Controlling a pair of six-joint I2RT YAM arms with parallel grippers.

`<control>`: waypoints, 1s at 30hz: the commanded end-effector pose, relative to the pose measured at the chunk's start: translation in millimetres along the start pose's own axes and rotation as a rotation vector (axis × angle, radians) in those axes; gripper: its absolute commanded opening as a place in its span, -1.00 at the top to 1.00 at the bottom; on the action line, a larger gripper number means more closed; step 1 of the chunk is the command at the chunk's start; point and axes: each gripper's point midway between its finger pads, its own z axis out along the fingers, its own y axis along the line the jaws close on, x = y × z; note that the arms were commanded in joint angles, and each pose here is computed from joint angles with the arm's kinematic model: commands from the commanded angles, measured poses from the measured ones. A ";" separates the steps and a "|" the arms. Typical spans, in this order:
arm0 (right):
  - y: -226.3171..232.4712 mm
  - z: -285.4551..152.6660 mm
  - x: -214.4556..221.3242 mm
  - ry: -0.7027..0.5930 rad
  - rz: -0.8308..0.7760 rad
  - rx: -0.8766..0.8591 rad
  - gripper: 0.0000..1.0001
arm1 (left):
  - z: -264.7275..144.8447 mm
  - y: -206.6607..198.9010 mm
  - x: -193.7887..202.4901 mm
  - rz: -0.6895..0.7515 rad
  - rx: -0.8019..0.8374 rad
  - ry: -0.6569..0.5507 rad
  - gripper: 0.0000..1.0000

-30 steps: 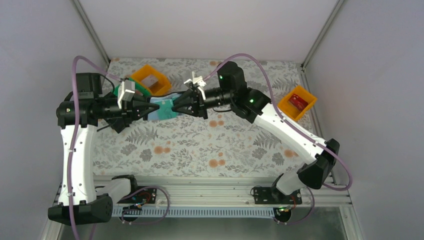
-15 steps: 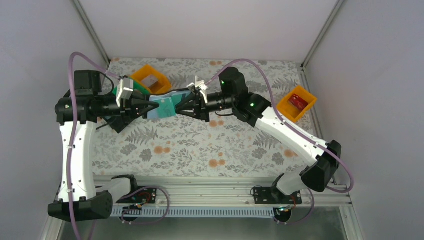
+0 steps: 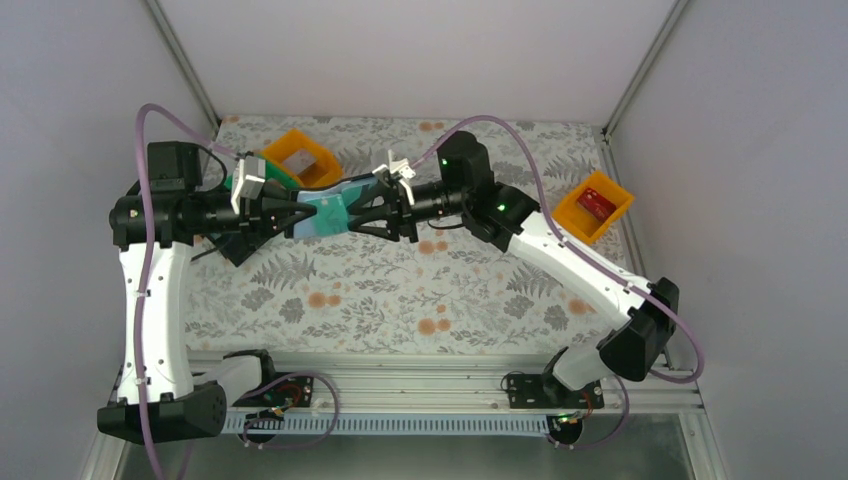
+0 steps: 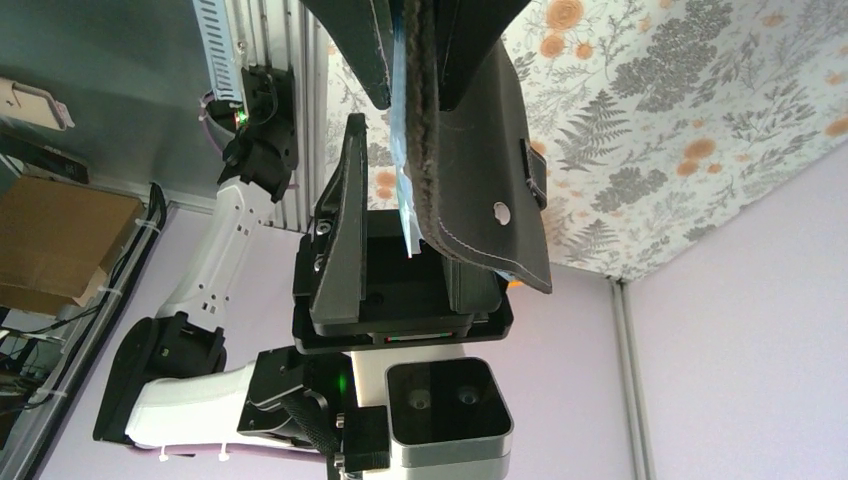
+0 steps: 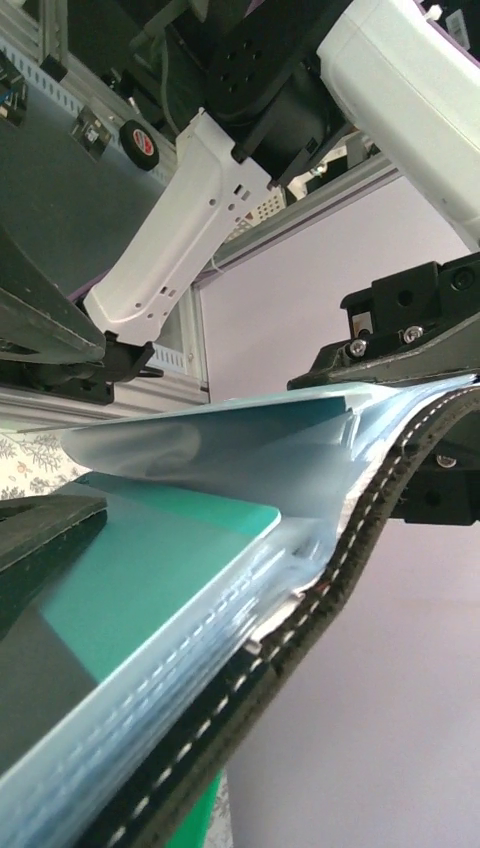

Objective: Take the credit cards out of the card holder

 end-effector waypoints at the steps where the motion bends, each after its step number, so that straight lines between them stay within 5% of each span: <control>1: -3.1 4.5 -7.6 -0.020 -0.016 -0.009 0.39 | -1.9 -10.8 -10.3 0.061 0.038 -0.056 0.95; 8: -8.5 8.1 -8.4 -0.019 -0.006 0.000 0.53 | -2.4 -14.2 -13.8 0.070 0.057 -0.078 0.95; 14: -5.2 4.2 -6.4 -0.017 -0.023 0.001 0.91 | -2.0 -12.8 -9.7 0.064 0.052 -0.071 0.95; 21: -6.9 -11.5 -7.4 -0.012 -0.026 0.037 0.92 | -0.3 -3.0 1.1 0.012 0.053 -0.070 0.94; 30: -5.0 -14.7 -15.9 -0.026 -0.045 0.038 0.92 | 1.2 2.9 10.5 -0.032 0.060 -0.075 0.60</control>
